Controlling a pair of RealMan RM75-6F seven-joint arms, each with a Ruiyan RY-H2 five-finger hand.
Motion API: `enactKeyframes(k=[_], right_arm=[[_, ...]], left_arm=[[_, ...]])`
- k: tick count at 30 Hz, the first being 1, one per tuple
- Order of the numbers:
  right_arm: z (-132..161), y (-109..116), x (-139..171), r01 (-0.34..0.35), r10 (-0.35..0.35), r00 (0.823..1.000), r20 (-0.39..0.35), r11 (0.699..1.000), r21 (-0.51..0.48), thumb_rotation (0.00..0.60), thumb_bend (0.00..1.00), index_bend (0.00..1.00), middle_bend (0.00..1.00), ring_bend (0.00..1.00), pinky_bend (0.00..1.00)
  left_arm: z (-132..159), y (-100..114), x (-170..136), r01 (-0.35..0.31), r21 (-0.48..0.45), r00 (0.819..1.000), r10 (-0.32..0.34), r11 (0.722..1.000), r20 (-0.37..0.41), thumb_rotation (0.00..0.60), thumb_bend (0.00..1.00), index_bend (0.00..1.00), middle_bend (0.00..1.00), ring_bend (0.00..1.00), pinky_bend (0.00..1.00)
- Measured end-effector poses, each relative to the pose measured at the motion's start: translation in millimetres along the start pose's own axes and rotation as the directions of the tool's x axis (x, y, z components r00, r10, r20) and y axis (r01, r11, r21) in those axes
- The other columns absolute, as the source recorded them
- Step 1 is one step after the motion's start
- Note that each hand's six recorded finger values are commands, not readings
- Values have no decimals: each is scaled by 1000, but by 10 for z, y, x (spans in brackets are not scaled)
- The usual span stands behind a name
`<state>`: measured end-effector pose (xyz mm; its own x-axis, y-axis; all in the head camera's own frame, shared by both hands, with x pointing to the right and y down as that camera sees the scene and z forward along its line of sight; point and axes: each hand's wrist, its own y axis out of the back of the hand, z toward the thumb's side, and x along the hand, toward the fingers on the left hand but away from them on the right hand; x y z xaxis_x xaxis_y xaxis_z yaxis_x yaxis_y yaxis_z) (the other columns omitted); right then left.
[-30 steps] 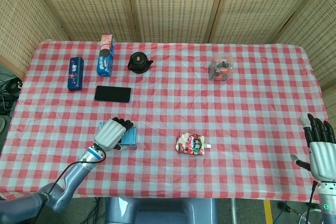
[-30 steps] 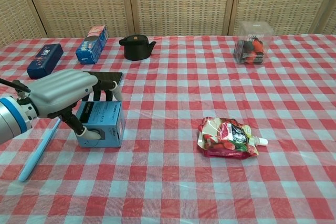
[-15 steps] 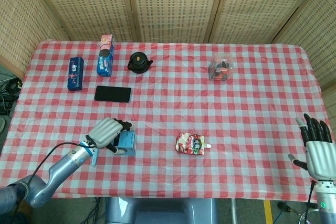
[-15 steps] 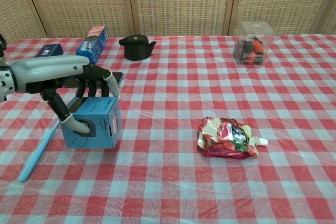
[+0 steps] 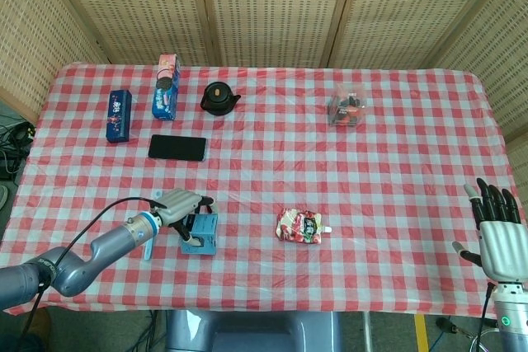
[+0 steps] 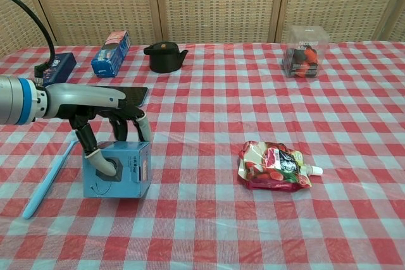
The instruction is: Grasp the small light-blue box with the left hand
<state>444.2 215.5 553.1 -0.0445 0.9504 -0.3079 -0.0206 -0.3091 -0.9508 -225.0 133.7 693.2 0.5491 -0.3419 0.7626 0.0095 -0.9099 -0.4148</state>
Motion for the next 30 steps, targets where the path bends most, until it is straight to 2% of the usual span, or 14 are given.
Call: enactKeyframes(k=[2,5,9,11,15,19,23,27,30], right_arm=[[0,3,3,1,-1,1000,0,1000,0,600,0,78,0,0,0],[5,1,5,0,0,1000,-2,1000,0,600,0,78,0,0,0],[14,-4,10,-1,1,1000,-3,1000,2,600,0,78,0,0,0],[16,-5,11,-2,2,1000,-4,1000,1,600,0,78,0,0,0],[14,3,14,-1,1,1000,-4,1000,-4,600,0,78,0,0,0],[5,21,14,3,-3,1000,-3,1000,-7,600,0,78,0,0,0],[11,13,13,-1,1,1000,-7,1000,-8,600,0,78,0,0,0],[16,9,10,-1,1,1000,-8,1000,-8,600,0,78,0,0,0],[11,2,6,-4,4,1000,-6,1000,-7,600,0,78,0,0,0]], left_arm=[[2,36,15,-31,-5,1000,31,1000,4,600,0,0,0,0,0],[14,155,17,-120,-12,993,120,993,18,600,0,0,0,0,0],[26,363,-72,-275,7,960,274,962,56,600,0,0,0,0,0],[33,394,-125,-312,25,948,309,950,78,600,0,0,0,0,0],[1,308,-246,-324,95,943,313,941,113,600,0,0,0,0,0],[-85,65,-366,-290,177,954,269,940,131,600,0,0,0,0,0],[-219,-66,-356,-292,239,956,272,926,114,600,0,0,0,0,1],[-262,-143,-222,-350,268,937,332,897,112,600,0,26,2,3,60],[-252,-177,-110,-420,275,907,402,865,124,600,0,140,69,74,141]])
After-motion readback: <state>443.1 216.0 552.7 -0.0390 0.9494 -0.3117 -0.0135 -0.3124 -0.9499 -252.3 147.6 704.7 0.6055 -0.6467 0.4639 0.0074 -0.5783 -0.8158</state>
